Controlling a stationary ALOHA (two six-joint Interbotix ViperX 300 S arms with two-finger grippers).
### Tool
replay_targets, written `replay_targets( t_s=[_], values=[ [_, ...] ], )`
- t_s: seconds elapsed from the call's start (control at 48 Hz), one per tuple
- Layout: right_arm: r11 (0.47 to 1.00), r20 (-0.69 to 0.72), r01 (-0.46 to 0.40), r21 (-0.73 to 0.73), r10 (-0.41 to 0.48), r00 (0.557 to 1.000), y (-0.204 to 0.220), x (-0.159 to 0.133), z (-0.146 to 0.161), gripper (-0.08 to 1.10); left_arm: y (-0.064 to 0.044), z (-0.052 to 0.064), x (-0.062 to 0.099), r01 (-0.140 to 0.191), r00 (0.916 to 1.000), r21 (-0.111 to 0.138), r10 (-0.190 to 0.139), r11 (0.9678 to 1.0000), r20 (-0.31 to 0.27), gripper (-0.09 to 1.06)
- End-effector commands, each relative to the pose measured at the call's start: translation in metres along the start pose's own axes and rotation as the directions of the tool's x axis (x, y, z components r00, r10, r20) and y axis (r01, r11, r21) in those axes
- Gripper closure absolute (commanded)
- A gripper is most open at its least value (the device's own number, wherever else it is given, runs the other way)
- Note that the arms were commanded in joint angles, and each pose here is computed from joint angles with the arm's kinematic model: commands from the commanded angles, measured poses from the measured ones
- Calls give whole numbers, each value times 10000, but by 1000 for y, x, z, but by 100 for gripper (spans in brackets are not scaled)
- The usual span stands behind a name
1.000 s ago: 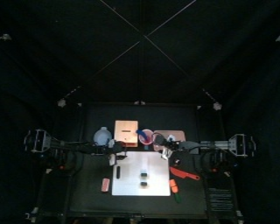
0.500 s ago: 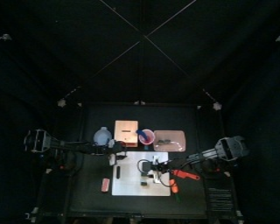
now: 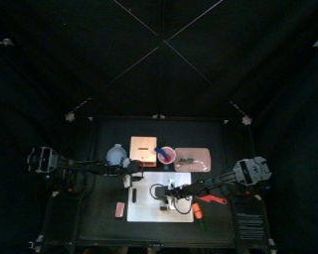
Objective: Place sushi on board then cut the sushi with the knife then place the pieces on the plate
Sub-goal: Place the 4 sushi pieces on the plate
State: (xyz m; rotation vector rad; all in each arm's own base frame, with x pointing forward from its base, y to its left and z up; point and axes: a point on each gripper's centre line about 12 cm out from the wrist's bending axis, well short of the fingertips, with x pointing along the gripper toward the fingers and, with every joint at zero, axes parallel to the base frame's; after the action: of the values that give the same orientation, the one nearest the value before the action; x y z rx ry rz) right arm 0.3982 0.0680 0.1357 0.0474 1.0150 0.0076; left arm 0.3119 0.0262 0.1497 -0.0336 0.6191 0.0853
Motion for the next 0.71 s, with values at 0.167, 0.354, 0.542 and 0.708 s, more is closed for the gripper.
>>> replay_targets(
  t_s=[0.167,0.354,0.542,0.708],
  values=[
    [9999,326,-132,71,130,9994,4,2,13,23,1,8,-3,-26,9995,-3,27,10000,322,22],
    [9998,250,-98,161,94,9996,1,3,11,40,1,8,-3,-39,9995,4,39,10000,322,22],
    [9978,636,-71,666,28,9980,-14,-23,11,44,1,9,-3,-26,9994,-3,26,10000,338,22],
    [9844,665,580,1662,-698,9953,-61,-65,-10,44,1,9,-3,-25,9994,28,24,10000,338,22]
  ],
)
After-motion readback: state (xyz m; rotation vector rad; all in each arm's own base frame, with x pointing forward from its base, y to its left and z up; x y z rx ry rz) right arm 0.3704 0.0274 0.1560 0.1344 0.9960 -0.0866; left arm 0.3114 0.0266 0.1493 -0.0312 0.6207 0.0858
